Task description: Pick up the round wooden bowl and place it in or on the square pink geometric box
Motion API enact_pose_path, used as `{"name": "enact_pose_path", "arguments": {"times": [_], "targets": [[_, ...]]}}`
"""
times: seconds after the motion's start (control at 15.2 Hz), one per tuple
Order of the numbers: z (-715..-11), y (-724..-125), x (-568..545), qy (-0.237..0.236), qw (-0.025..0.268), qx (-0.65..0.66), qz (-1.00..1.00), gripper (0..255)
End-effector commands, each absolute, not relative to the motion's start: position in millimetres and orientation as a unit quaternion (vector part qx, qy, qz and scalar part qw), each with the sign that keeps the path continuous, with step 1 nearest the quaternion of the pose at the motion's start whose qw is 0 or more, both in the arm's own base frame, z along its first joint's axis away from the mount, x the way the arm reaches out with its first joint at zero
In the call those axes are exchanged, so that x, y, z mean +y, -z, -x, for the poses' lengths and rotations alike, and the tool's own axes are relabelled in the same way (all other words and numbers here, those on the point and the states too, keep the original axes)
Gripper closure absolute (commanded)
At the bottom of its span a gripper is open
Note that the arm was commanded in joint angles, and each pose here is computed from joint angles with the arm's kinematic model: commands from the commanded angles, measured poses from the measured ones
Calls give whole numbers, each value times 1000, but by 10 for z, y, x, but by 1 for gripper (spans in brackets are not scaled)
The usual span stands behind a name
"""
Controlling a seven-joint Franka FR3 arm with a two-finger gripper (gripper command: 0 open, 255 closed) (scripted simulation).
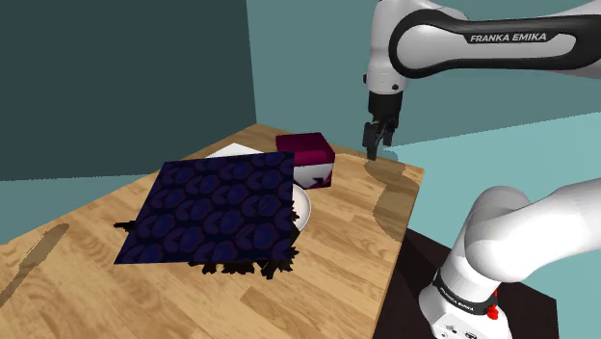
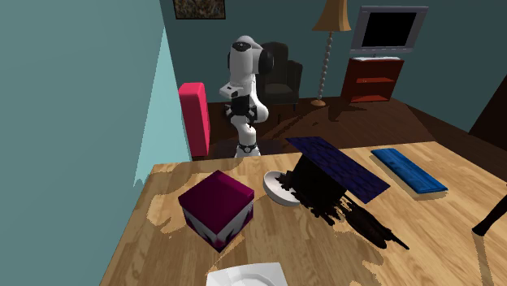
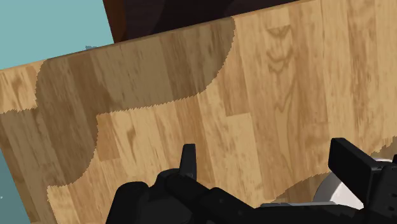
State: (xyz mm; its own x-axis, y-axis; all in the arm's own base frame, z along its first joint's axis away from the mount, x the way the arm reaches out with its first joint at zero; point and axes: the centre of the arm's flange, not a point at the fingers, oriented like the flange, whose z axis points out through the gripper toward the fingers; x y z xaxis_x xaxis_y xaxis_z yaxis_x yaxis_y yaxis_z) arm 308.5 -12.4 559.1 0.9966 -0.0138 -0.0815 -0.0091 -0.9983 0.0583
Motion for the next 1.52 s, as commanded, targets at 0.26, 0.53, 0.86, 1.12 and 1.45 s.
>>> {"name": "enact_pose_path", "arguments": {"times": [0.26, 0.53, 0.86, 1.12, 1.45], "targets": [[-3396, -5292, 129, 26, 31, -12, -999, 0], [-3719, -5001, 376, 12, 33, -19, -999, 0], [-4139, -4650, 678, -7, 35, -27, -999, 0], [-4487, -4379, 914, -21, 37, -34, -999, 0], [-4673, -4089, 1017, -28, 38, -37, -998, 0]]}}
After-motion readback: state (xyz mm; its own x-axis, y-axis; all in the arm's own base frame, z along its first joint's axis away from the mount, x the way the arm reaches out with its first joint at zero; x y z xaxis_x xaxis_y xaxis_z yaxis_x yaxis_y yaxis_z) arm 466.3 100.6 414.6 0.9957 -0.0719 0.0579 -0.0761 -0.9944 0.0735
